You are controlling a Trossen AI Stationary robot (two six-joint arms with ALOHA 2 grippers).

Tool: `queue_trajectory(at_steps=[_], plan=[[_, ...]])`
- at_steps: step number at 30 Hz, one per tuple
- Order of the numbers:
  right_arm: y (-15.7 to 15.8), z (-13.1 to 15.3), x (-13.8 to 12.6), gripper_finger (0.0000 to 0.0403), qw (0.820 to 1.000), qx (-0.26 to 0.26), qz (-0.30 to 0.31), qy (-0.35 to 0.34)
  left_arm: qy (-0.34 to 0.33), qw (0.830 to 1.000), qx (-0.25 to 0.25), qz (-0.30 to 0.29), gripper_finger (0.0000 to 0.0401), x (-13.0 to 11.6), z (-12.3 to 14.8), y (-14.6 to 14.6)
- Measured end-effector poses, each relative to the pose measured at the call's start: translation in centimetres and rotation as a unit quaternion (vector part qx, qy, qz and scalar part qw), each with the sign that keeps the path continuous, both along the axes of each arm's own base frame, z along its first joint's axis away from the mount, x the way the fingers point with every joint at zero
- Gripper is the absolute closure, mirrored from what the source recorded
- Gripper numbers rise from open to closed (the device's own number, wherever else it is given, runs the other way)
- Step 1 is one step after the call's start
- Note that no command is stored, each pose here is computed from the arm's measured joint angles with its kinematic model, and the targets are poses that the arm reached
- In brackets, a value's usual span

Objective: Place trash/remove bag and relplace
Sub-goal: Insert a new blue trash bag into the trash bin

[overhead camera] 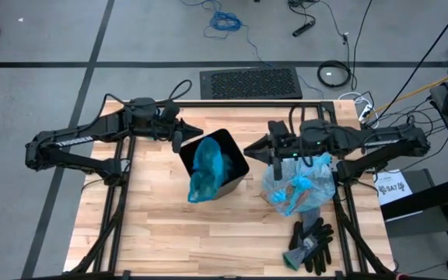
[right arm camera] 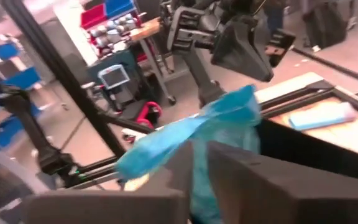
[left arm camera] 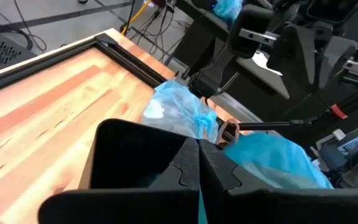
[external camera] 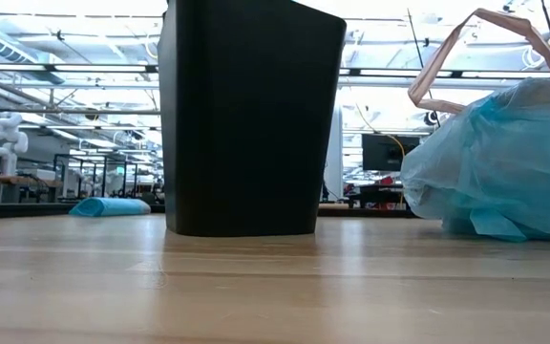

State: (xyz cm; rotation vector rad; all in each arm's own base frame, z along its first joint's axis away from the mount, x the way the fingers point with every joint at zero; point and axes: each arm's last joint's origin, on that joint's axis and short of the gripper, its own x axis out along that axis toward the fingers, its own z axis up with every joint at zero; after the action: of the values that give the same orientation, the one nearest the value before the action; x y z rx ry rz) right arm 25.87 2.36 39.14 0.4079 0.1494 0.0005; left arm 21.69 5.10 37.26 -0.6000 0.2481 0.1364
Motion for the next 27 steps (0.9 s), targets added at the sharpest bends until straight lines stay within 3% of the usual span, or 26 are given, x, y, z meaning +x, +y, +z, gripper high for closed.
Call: queue_trajectory(at_steps=[2, 8, 19, 27], plan=[[0.0, 0.0, 0.7, 0.0392, 1.000, -0.013, -0.012, 0.003, 0.000, 1.000, 0.000, 0.000, 0.0401, 0.0, 0.0, 0.0], [0.3, 2.0, 3.8, 0.0401, 0.999, -0.044, -0.011, 0.001, 0.002, 1.000, -0.002, 0.000, 0.0401, 0.0, 0.0, 0.0], [1.6, 4.6, 10.6, 0.0403, 0.980, -0.095, 0.047, 0.166, 0.007, 1.000, -0.002, 0.003, 0.0401, 0.0, -0.1, 0.0], [2.3, 6.1, 11.8, 0.0403, 0.973, -0.092, 0.076, 0.197, -0.041, 0.998, -0.025, -0.031, 0.0401, -1.4, 1.6, -0.8]])
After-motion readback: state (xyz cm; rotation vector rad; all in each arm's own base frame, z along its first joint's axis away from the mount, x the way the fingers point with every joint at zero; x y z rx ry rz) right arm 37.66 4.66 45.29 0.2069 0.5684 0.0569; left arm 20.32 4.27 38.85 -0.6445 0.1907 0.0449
